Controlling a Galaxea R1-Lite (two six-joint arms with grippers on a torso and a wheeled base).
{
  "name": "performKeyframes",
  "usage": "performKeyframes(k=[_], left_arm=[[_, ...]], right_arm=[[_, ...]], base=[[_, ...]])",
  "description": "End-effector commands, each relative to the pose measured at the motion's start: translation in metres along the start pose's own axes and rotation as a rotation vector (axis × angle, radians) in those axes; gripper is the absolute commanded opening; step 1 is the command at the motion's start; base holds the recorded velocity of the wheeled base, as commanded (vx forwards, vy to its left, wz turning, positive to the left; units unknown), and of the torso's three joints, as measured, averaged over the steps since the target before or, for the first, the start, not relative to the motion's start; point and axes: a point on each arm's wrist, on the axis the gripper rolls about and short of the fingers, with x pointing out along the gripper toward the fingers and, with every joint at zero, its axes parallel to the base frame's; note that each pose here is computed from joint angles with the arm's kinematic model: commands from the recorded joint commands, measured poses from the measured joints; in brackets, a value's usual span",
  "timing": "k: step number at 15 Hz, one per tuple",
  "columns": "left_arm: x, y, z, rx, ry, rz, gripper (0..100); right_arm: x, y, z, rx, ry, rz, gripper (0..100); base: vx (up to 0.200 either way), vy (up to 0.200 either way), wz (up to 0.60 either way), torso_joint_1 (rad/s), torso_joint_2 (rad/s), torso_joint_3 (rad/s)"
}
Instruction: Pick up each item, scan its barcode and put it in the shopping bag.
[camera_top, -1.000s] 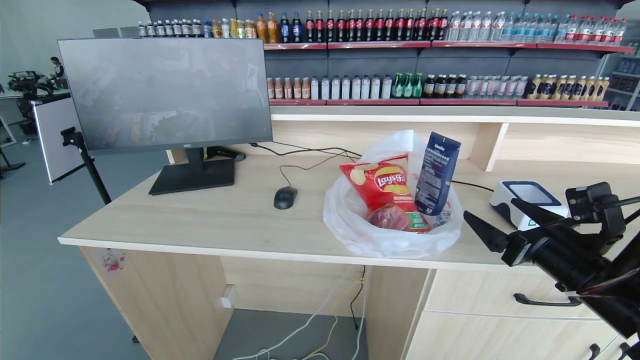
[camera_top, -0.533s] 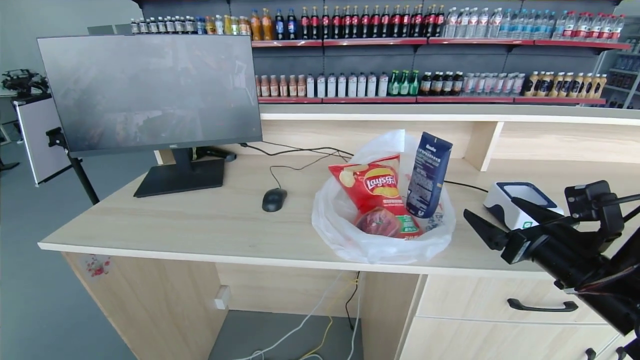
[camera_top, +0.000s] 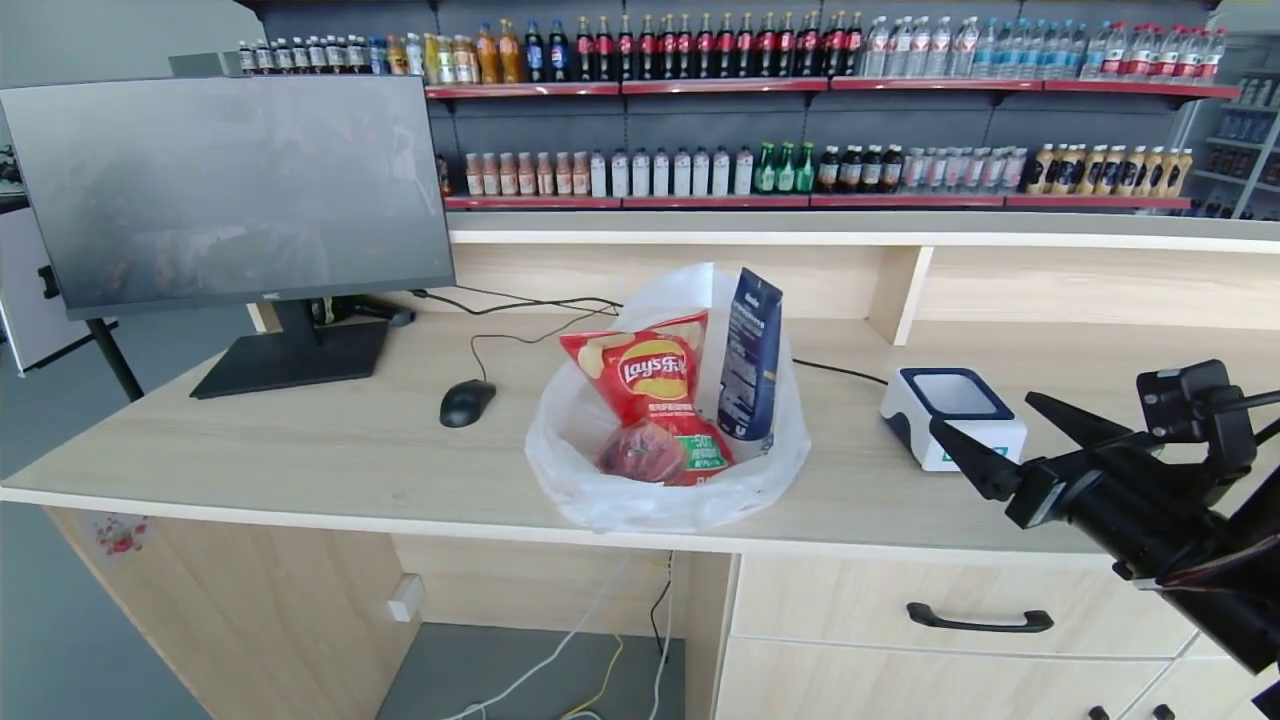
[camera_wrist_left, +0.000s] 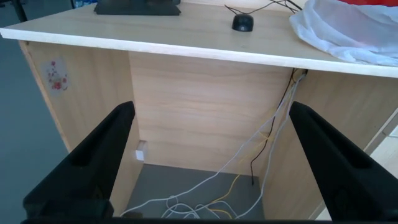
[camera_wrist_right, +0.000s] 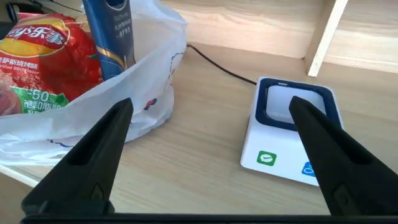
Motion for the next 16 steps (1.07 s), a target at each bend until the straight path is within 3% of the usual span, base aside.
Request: performKeyframes(k=[1,16], left_arm=[[0.0000,0.0000,-0.0001,-0.001,0.000,0.000,100],[0.0000,0.0000,0.0001,-0.001,-0.001,0.000,100]], right_arm=[[0.0000,0.0000,-0.0008,0.000,0.003,0.000,100],[-0.0052,0.0001,-0.0043,0.002,0.024,-0.002,100]], base=[[0.000,-0.200,0.00,0.007,0.01,-0.002],[0.000,-0.200,0.00,0.002,0.00,0.003]])
